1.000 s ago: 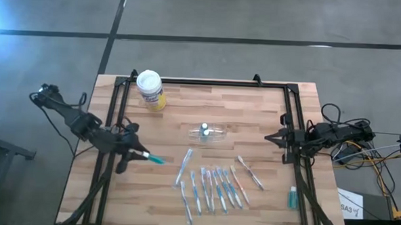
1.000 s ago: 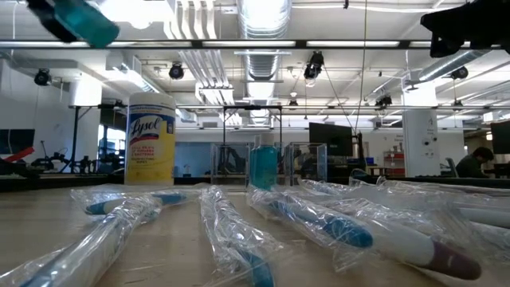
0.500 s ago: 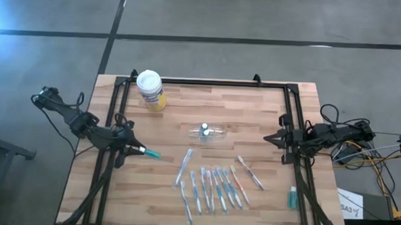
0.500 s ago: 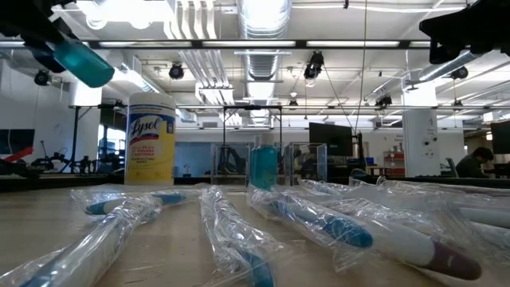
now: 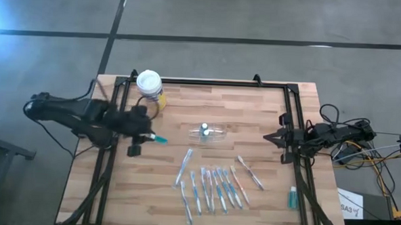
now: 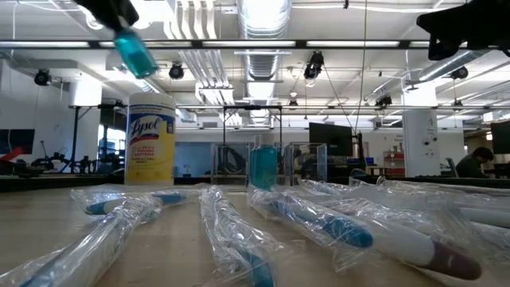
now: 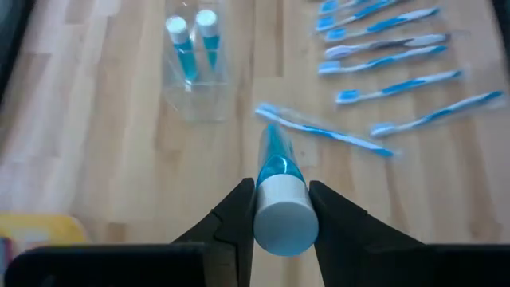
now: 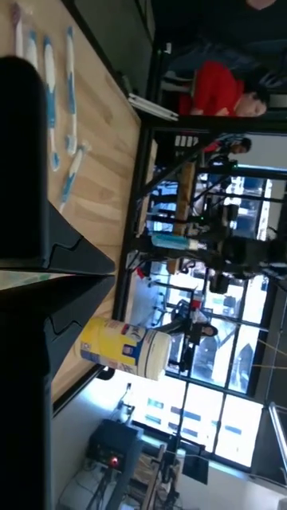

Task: Pick & Place toothbrushing station
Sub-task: Put the blue mouthwash bottle into the middle section of the transparent organizer

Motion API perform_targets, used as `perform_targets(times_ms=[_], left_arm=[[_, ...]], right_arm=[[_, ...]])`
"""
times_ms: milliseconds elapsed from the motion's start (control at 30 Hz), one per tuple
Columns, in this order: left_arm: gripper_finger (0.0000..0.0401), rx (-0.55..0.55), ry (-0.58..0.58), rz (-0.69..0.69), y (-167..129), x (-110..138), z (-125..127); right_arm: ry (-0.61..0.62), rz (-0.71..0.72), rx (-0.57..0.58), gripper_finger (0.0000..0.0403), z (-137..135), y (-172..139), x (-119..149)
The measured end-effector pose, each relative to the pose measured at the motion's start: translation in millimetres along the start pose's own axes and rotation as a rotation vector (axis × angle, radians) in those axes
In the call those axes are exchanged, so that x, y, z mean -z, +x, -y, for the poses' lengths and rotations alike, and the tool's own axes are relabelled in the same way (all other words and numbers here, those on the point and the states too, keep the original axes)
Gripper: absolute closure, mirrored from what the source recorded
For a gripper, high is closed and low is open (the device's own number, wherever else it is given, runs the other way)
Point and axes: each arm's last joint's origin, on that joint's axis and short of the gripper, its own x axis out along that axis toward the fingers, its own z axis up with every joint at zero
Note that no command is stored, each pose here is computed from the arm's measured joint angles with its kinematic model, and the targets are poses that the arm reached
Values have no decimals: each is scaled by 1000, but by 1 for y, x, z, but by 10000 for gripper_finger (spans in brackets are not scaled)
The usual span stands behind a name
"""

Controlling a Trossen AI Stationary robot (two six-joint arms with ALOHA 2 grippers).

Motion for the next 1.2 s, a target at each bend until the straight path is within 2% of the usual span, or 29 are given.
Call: perform_targets(times_ms=[233,400,633,767,933,1033,1200], left_arm=[[304,31,84,-75,21,-72,-22],[304,14,56,-156,45,-121,-43],[304,40,370,-236,85,-165,-54],[304,29,574,-239,106,-183,-60],[304,-38,811,-297,129,-193,-66],[304,-41,891,-340,144,-193,-72],[304,-27,952,-356,162,-192,-79]], right_arm=[[-10,-28,-3,394,-1,3,2],[-16,-41,-5,394,-2,5,3],[-33,-40,-5,394,-2,4,3],[-39,-39,-5,394,-2,4,3],[-47,-39,-5,394,-2,4,3],[-53,-39,-5,394,-2,4,3],[-64,-40,-6,394,-2,4,3]])
